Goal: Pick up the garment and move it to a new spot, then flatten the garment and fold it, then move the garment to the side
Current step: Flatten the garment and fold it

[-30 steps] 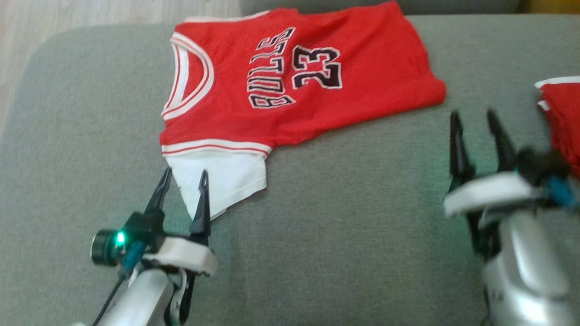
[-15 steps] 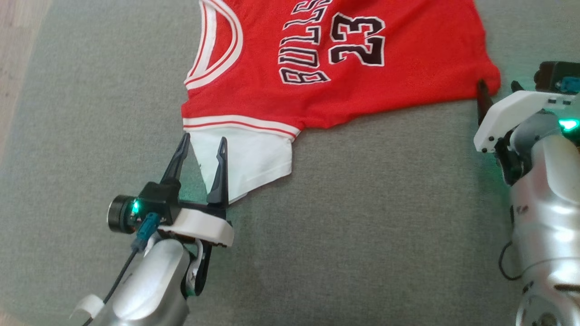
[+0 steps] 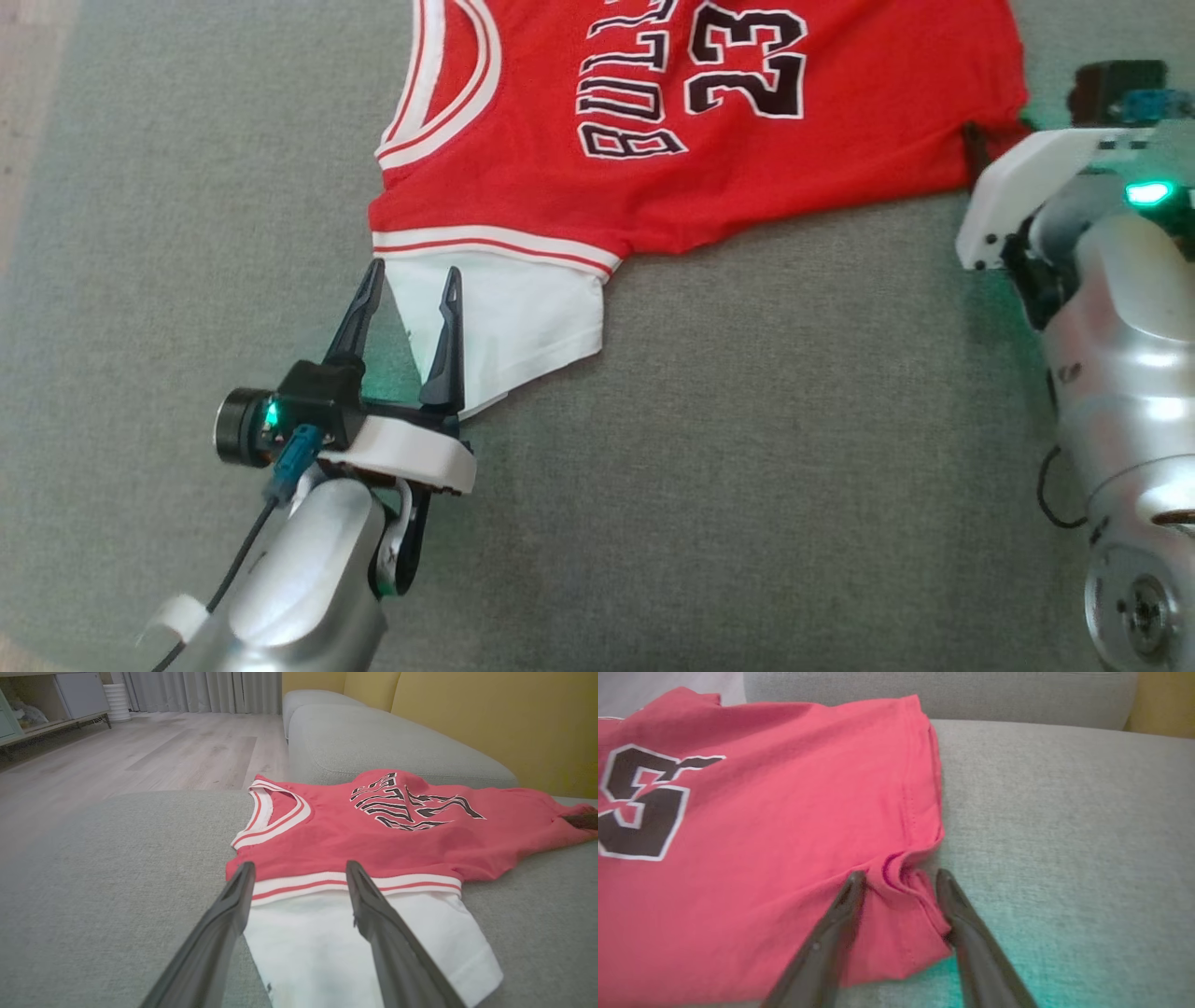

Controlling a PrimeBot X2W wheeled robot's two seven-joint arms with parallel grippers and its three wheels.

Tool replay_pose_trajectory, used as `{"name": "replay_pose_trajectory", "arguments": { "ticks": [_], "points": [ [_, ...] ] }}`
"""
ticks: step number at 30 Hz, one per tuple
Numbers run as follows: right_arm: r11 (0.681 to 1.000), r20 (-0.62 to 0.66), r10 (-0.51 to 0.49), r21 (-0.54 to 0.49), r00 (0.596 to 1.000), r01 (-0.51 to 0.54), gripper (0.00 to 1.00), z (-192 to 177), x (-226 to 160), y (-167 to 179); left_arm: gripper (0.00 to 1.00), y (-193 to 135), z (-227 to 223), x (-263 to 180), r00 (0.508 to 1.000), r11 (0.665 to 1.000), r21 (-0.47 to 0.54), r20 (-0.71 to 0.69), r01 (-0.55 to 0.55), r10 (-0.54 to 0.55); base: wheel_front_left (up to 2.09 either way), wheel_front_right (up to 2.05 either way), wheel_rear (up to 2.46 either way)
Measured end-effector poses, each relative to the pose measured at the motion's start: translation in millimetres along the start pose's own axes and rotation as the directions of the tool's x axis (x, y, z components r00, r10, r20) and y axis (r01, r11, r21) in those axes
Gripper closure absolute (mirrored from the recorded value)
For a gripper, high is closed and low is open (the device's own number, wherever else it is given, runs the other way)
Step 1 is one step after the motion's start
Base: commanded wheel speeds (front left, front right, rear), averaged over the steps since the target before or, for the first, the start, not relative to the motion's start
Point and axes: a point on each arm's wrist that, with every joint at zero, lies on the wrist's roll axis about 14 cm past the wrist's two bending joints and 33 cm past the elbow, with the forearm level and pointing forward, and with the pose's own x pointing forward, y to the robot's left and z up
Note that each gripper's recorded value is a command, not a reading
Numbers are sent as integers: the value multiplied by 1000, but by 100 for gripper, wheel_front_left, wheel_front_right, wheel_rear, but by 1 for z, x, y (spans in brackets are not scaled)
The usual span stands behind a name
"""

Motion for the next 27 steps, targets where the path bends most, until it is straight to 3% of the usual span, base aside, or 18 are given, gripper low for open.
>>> {"name": "replay_pose_trajectory", "arguments": {
  "ticks": [6, 14, 27],
  "points": [
    [1000, 88, 13, 6, 996, -14, 100, 12, -10, 1, 0, -8, 6, 3, 1000, 1000, -6, 19, 19, -19, 0, 0, 0],
    [999, 273, 20, -44, 962, -9, 100, 36, -45, -3, 0, -19, 29, -1, 996, 999, 7, 80, 49, -49, 0, 0, 0],
    [999, 359, -39, -7, 932, 44, 100, 32, -115, -36, 0, -37, 44, -31, 989, 997, 4, 126, 81, -81, 0, 0, 0]
  ]
}}
